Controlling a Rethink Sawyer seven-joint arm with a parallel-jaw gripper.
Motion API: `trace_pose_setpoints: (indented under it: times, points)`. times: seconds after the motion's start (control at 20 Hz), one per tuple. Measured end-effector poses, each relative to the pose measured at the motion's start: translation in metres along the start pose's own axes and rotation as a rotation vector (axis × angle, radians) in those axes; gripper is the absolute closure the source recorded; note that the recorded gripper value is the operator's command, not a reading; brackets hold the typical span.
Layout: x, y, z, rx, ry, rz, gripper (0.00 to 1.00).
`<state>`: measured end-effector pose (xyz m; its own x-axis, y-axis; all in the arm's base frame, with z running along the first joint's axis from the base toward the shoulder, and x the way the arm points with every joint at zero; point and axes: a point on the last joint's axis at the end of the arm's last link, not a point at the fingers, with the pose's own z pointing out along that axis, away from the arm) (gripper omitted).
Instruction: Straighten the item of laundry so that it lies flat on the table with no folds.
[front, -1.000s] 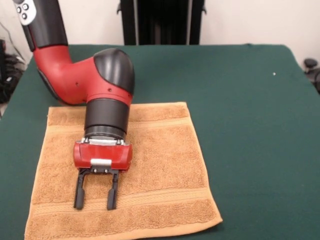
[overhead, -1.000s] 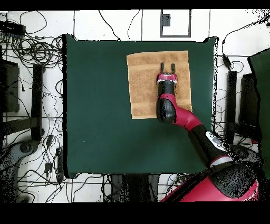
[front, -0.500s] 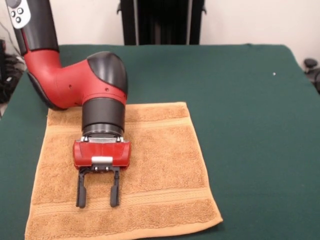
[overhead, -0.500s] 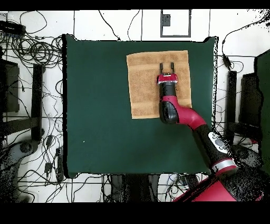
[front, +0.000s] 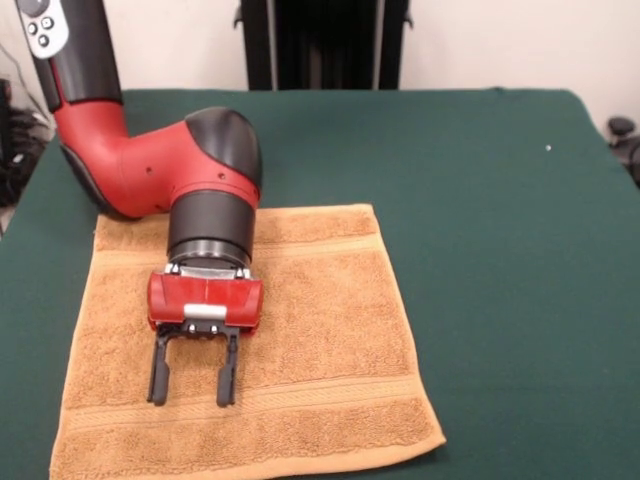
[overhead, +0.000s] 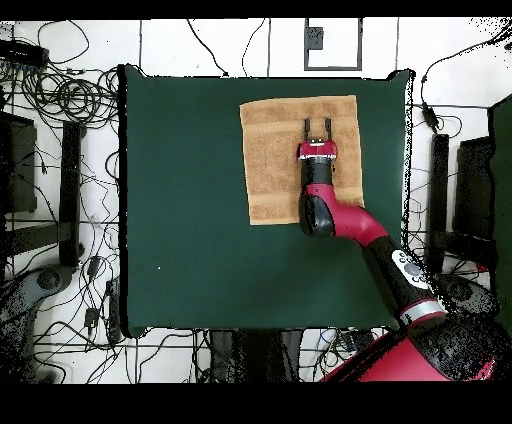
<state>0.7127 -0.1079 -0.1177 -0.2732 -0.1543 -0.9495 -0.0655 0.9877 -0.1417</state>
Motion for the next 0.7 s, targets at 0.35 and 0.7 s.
trace_pose_setpoints:
  times: [0.35, 0.7]
  points:
    - [-0.0006, 0.0001, -0.002, 0.032, -0.03, -0.004, 0.0]
    - [-0.0017, 0.0019, -0.0035, 0.061, -0.042, -0.026, 0.0]
